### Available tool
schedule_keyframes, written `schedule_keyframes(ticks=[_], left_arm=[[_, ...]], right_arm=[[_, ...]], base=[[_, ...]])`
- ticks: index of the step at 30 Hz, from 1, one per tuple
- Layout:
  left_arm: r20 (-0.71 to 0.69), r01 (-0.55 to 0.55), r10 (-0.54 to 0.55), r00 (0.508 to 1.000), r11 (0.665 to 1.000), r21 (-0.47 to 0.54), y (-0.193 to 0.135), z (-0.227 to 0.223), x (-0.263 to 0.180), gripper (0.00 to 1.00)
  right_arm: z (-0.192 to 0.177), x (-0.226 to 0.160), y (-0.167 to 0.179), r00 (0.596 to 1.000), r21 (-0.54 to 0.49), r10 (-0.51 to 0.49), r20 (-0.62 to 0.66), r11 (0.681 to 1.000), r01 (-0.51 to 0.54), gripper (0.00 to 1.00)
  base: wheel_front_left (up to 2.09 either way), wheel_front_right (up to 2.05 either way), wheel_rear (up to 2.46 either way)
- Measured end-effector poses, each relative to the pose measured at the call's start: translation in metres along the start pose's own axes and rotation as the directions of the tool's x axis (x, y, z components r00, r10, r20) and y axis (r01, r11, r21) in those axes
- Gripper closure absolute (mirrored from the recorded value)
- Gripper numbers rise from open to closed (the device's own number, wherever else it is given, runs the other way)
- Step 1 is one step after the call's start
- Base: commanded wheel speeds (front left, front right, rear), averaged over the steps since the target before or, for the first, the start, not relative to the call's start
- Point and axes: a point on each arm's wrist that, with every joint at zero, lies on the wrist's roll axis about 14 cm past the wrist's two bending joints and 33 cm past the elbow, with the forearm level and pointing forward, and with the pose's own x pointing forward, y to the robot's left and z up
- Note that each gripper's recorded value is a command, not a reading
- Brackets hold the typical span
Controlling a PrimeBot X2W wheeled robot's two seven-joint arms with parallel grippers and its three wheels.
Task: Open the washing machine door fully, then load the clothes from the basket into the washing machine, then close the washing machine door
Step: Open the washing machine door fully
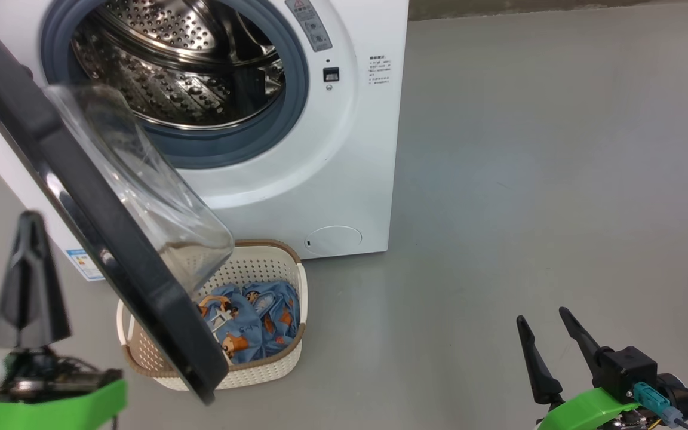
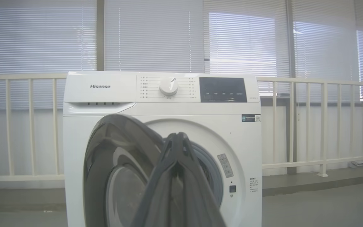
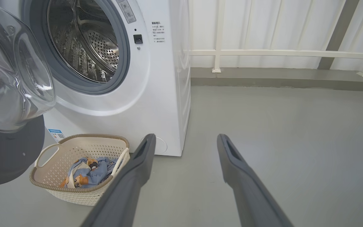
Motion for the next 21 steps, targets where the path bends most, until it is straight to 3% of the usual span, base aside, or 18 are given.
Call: schedule_keyframes(ticks=[4, 9, 17, 21], left_arm=[[0.107, 0.137, -0.132, 0.985, 0.990, -0.040, -0.042, 0.030, 0.012, 1.00], [0.144, 0.279, -0.262, 0.954, 0.953, -0.115, -0.090, 0.038, 0.008, 1.00], [0.064, 0.424, -0.421, 0.905, 0.874, -0.238, -0.148, 0.010, -0.013, 1.00], [-0.019, 0.431, -0.455, 0.890, 0.857, -0.283, -0.160, -0.017, -0.024, 1.00]], right_arm=[[0.001, 0.000, 0.005, 1.000, 0.000, 0.014, 0.002, 1.000, -0.014, 0.00], [-0.001, -0.001, 0.007, 1.000, 0.000, 0.020, -0.003, 1.000, -0.020, 0.00], [-0.007, 0.000, 0.014, 0.999, 0.000, 0.044, -0.022, 0.999, -0.044, 0.00], [-0.012, 0.000, 0.016, 0.998, 0.003, 0.049, -0.035, 0.999, -0.049, 0.00]], base=[[0.00, 0.00, 0.00], [0.00, 0.00, 0.00], [0.00, 0.00, 0.00], [0.00, 0.00, 0.00]])
